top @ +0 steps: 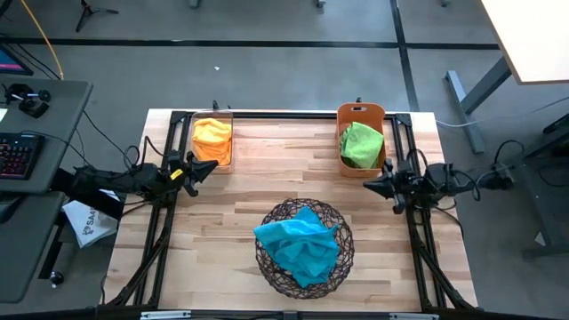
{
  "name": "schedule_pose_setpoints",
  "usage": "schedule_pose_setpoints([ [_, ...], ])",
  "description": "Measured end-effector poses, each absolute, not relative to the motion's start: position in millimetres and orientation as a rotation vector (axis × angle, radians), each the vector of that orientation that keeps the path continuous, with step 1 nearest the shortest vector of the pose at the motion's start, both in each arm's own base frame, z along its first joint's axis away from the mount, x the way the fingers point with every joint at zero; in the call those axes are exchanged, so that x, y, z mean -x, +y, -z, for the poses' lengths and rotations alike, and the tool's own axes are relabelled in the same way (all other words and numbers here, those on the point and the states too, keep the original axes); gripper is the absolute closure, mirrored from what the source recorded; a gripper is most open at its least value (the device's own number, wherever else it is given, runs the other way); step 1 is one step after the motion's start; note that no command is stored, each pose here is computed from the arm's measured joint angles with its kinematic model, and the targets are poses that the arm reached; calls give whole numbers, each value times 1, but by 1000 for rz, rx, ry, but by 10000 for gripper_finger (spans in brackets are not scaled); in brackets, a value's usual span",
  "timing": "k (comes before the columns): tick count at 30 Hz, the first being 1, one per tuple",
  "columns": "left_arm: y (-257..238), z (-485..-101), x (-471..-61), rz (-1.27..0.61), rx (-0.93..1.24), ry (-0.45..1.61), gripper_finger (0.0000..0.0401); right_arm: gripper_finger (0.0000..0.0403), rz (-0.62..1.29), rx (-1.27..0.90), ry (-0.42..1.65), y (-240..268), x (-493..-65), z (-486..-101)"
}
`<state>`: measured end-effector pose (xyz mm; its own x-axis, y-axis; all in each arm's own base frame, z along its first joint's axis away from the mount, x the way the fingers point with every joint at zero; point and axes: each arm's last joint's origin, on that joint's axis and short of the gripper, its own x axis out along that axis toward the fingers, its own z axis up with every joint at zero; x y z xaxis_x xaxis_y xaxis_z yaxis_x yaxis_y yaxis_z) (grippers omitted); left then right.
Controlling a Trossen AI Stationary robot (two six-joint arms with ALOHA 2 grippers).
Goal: Sort microfiber towel by color & place in baskets
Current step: Return to Home Position
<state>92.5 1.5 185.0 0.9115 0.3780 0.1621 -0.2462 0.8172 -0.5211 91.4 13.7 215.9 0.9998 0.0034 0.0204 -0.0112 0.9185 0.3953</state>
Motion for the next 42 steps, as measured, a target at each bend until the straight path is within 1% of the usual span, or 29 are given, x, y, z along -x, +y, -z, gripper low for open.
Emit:
schedule_pose_setpoints([
  [9, 2, -185, -93, -337, 516, -265, 396, 403, -30, -347, -47, 14, -96, -171],
  [12, 1, -185, -93, -337, 516, -265, 396, 403, -33, -320, -20, 14, -97, -169],
  [16, 1, -185, -93, -337, 515, -263, 396, 403, -31, -470, 2, 15, -99, -167],
  [18, 2, -185, -93, -339, 515, -264, 396, 403, -31, -512, 4, 15, -99, -167],
  [42, 2, -185, -93, -340, 516, -264, 396, 402, -30, -517, 6, 15, -99, -167],
])
